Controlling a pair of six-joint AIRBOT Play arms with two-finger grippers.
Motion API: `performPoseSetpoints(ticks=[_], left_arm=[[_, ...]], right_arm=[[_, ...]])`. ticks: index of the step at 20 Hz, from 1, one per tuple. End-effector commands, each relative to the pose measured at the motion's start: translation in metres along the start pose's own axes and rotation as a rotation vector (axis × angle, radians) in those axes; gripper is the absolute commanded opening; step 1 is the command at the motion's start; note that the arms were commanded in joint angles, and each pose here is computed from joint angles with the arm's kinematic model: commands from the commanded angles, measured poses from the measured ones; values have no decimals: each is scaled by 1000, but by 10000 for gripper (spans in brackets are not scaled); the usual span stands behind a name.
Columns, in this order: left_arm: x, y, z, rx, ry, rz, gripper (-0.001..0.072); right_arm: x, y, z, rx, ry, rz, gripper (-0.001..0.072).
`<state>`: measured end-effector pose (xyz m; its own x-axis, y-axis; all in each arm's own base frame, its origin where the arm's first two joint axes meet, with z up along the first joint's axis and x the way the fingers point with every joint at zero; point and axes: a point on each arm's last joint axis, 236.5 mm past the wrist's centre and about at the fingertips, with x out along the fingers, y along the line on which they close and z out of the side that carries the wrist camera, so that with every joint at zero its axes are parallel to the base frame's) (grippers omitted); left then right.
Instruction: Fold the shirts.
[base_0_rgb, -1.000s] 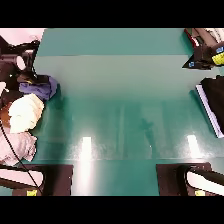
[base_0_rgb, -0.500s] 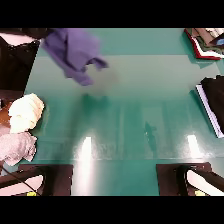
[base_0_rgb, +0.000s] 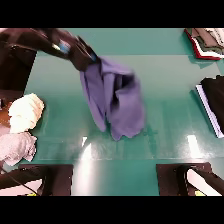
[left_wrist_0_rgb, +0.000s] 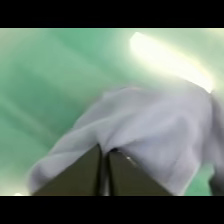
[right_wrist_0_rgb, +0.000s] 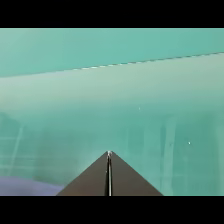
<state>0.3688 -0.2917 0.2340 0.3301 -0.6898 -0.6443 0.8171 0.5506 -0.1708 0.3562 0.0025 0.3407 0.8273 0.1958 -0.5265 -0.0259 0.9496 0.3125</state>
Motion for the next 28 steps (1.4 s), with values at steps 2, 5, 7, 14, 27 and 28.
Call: performPoseSetpoints(ticks=[2,5,7,14,27,28], left_arm=[[67,54,-73,-204,243,86,590],[47,78,-103,-307,329,94,590],[29,91,-130,-386,407,90,590],[57,128,-232,-583,503,116,592],[117,130,-265,-561,426,138,591],[118,131,-263,-568,416,141,507]], right_arm=[[-1,7,-9,-25,33,15,21],[0,8,-9,-48,35,18,20],[-1,8,-9,-49,34,18,21],[0,8,-9,-49,34,16,20],[0,7,-14,-48,56,16,20],[0,7,-16,-48,62,16,21]])
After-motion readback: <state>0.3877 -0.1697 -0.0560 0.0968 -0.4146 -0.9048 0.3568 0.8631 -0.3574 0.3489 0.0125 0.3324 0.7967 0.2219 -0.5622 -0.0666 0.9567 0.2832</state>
